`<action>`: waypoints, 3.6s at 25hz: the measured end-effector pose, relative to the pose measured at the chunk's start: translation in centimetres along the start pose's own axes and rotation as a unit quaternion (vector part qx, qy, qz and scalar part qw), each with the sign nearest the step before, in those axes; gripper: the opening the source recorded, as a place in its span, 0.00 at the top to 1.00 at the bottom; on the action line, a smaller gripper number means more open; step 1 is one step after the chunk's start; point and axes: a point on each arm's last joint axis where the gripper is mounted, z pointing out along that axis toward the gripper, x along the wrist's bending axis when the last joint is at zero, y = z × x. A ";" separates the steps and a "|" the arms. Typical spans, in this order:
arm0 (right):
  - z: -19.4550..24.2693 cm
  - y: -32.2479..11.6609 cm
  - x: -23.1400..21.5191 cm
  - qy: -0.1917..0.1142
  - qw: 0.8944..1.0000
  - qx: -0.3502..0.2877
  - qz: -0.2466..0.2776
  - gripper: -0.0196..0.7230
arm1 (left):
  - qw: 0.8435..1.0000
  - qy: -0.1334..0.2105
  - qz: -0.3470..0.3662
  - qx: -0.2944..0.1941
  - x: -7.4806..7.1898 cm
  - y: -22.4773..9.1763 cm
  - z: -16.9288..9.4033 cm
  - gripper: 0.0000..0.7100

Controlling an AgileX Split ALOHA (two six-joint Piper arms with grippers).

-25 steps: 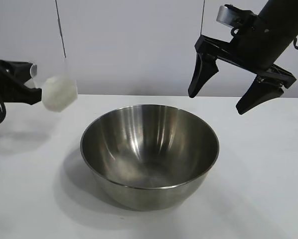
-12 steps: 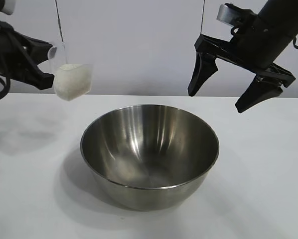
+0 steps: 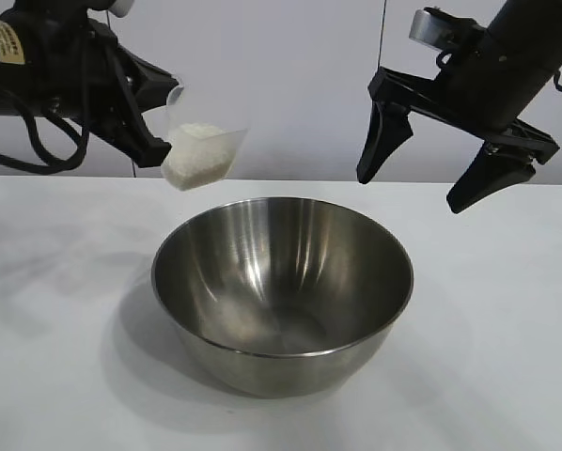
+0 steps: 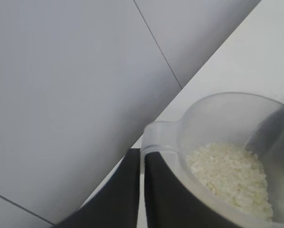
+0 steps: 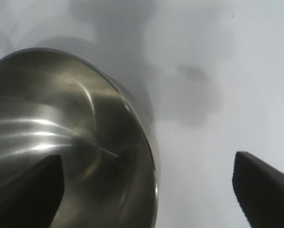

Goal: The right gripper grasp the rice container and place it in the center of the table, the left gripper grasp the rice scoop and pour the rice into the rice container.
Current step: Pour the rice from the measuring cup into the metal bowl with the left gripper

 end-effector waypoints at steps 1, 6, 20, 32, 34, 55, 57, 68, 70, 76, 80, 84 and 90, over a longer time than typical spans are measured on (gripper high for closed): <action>0.0 0.0 0.0 -0.001 1.000 0.000 -0.001 0.08 | 1.000 -0.006 0.019 -0.003 -0.3 0.4 0.1 0.98; 0.0 0.0 0.0 -0.002 1.000 0.000 -0.002 0.08 | 0.993 -0.046 0.110 -0.006 -2.6 1.9 0.4 0.98; 0.0 0.0 -0.1 -0.004 1.000 0.001 -0.004 0.08 | 0.935 -0.071 0.345 -0.047 -4.7 3.3 0.4 0.98; 0.0 -0.1 -0.2 -0.011 1.000 0.004 -0.011 0.08 | 0.818 -0.070 0.560 -0.112 -5.4 4.0 0.3 0.98; 0.0 -0.1 -0.2 -0.012 1.000 0.004 -0.011 0.08 | 0.799 -0.063 0.586 -0.120 -5.4 4.1 0.2 0.98; 0.0 -0.3 -0.5 -0.028 0.999 0.018 -0.027 0.08 | 0.692 -0.031 0.708 -0.141 -6.7 2.6 2.9 0.98; 0.0 -0.3 -0.5 -0.028 0.999 0.018 -0.027 0.08 | 0.687 -0.032 0.712 -0.143 -6.8 2.6 2.9 0.98; 0.0 -0.3 -0.5 -0.028 0.999 0.018 -0.027 0.08 | 0.638 -0.026 0.751 -0.171 -6.5 3.8 2.0 0.98; 0.0 -0.3 -0.5 -0.028 0.999 0.019 -0.027 0.08 | 0.632 -0.026 0.754 -0.175 -6.5 3.8 2.0 0.98; 0.0 -0.3 -0.5 -0.028 0.999 0.019 -0.027 0.08 | 0.603 -0.034 0.773 -0.192 -6.9 3.8 1.8 0.98; 0.0 -0.3 -0.5 -0.028 0.999 0.019 -0.027 0.08 | 0.585 -0.039 0.784 -0.203 -7.1 3.8 1.8 0.98; 0.0 -0.3 -0.5 -0.028 0.999 0.019 -0.027 0.08 | 0.571 -0.045 0.792 -0.209 -7.3 3.7 1.7 0.98; 0.0 -0.4 -0.5 -0.028 0.999 0.020 -0.027 0.08 | 0.558 -0.047 0.800 -0.215 -7.4 3.7 1.7 0.98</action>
